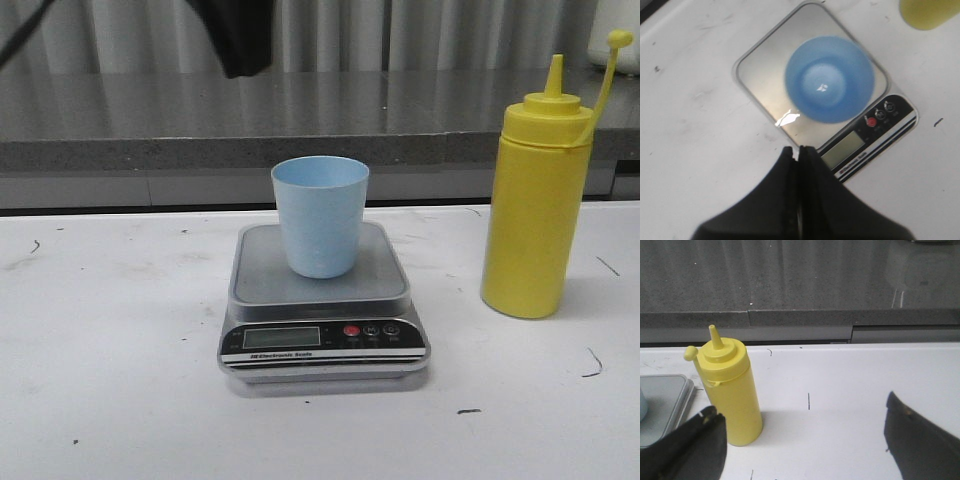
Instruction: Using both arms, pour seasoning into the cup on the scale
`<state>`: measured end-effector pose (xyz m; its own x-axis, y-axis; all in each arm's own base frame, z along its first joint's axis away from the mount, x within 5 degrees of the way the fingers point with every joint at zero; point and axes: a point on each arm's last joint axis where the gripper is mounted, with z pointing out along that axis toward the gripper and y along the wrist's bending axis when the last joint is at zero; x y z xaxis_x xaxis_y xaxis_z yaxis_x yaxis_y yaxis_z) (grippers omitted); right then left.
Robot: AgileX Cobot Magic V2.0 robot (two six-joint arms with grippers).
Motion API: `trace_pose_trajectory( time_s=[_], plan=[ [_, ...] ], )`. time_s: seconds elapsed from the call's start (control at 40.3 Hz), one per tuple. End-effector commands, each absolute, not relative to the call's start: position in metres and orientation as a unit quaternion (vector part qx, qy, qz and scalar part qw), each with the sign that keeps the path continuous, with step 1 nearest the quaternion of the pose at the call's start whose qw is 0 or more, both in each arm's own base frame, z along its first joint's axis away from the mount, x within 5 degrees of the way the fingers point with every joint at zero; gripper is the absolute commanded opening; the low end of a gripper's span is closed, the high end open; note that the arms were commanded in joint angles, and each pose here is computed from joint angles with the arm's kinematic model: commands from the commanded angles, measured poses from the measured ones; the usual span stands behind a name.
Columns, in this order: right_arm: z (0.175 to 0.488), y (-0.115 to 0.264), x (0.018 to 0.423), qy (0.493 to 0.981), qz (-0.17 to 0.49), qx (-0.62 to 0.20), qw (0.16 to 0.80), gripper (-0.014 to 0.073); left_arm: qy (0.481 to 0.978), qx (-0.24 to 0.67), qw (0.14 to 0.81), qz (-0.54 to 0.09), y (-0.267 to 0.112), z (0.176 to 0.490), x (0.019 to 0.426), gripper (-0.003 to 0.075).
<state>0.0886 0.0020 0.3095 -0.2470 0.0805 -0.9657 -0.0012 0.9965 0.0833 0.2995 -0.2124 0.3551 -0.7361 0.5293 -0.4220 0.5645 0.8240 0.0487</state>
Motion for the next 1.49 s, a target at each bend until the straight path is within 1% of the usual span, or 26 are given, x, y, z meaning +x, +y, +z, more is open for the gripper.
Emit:
trace_pose_trajectory(
  time_s=[0.0,0.174,0.298,0.372,0.471,0.744,0.868,1.042,1.24,1.463],
  plan=[
    [0.325,0.001,0.091,0.760,0.029,0.024,0.648,0.0652,0.923,0.248,0.289,-0.061,-0.178,0.383,0.283,-0.0020],
    [0.325,0.001,0.091,0.760,0.029,0.024,0.649,0.0652,0.924,0.184,0.331,-0.060,-0.124,0.370,0.261,-0.0020],
    [0.325,0.001,0.091,0.760,0.029,0.024,0.649,0.0652,0.916,0.147,0.370,-0.057,-0.090,0.361,0.236,-0.0020],
    [0.325,0.001,0.091,0.760,0.029,0.024,0.649,0.0652,0.906,0.130,0.399,-0.057,-0.074,0.357,0.219,-0.0020],
    [0.325,0.001,0.091,0.760,0.029,0.024,0.649,0.0652,0.881,0.116,0.454,-0.063,-0.059,0.353,0.192,-0.0020],
    [0.327,0.001,0.091,0.754,0.029,0.024,0.656,0.0652,0.795,0.106,0.590,-0.091,-0.034,0.337,0.112,-0.0020],
    [0.330,0.001,0.092,0.744,0.029,0.024,0.667,0.0652,0.763,0.101,0.631,-0.099,-0.023,0.326,0.077,-0.0020],
    [0.332,0.001,0.092,0.735,0.029,0.024,0.677,0.0652,0.716,0.092,0.683,-0.112,-0.011,0.317,0.042,-0.0020],
    [0.335,0.001,0.109,0.722,0.030,0.024,0.691,0.0652,0.671,0.085,0.726,-0.120,-0.004,0.318,0.019,-0.0020],
    [0.322,0.016,0.144,0.747,0.063,-0.014,0.661,0.0652,0.672,0.085,0.726,-0.120,-0.003,0.318,0.018,-0.0020]
  ],
)
